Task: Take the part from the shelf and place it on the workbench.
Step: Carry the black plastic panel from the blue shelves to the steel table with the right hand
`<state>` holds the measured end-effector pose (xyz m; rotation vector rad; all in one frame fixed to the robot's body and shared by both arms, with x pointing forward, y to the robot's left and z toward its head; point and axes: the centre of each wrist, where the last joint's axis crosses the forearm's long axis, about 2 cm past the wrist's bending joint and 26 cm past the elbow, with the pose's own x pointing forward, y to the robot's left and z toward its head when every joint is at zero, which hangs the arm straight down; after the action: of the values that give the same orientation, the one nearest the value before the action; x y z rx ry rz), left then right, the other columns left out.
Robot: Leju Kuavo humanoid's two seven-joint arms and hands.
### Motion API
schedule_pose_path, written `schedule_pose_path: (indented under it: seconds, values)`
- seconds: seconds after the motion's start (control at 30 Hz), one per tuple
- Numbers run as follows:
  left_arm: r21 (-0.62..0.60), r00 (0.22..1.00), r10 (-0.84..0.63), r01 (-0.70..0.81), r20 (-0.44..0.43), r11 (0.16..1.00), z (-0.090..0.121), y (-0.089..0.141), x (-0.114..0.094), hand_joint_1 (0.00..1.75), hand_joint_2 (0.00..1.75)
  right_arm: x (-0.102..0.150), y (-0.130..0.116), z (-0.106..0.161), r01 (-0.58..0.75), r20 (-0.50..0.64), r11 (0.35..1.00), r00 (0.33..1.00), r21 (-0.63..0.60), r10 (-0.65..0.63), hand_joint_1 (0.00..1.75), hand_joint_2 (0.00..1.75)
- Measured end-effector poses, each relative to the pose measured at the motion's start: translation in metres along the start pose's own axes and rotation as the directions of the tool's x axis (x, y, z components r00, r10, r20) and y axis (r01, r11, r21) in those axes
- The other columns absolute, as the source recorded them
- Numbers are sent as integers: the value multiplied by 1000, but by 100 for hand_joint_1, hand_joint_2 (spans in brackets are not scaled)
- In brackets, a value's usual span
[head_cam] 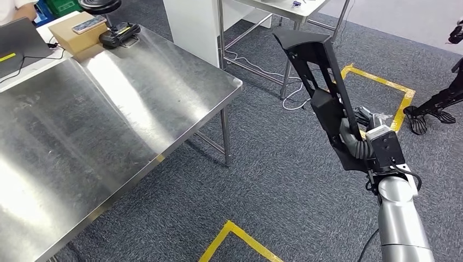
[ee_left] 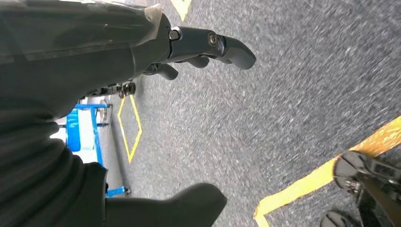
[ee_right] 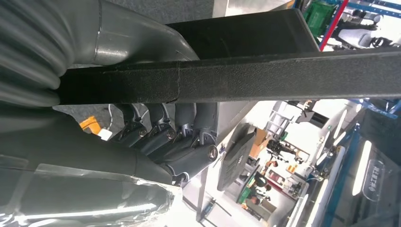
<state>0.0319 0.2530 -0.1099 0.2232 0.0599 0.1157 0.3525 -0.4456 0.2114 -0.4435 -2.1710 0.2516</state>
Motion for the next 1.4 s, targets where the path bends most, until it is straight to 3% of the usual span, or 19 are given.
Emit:
schedule_pose_path:
  seconds: [0.27, 0.73, 1.4]
  values:
    - [-12, 1000, -8, 8, 2, 1000, 0, 1, 0, 0, 175, -4, -2, 2, -3, -20, 1000, 1000, -11, 3, 175, 175]
    - [-16, 1000, -28, 28, -7, 999, -2, 4, 0, 0, 175, -20, -2, 29, -20, -103, 1000, 994, 2, 20, 175, 175]
    - [1, 1000, 12, -12, -24, 1000, 0, 0, 0, 0, 175, -27, 46, 10, 4, -125, 997, 992, 76, 6, 175, 175]
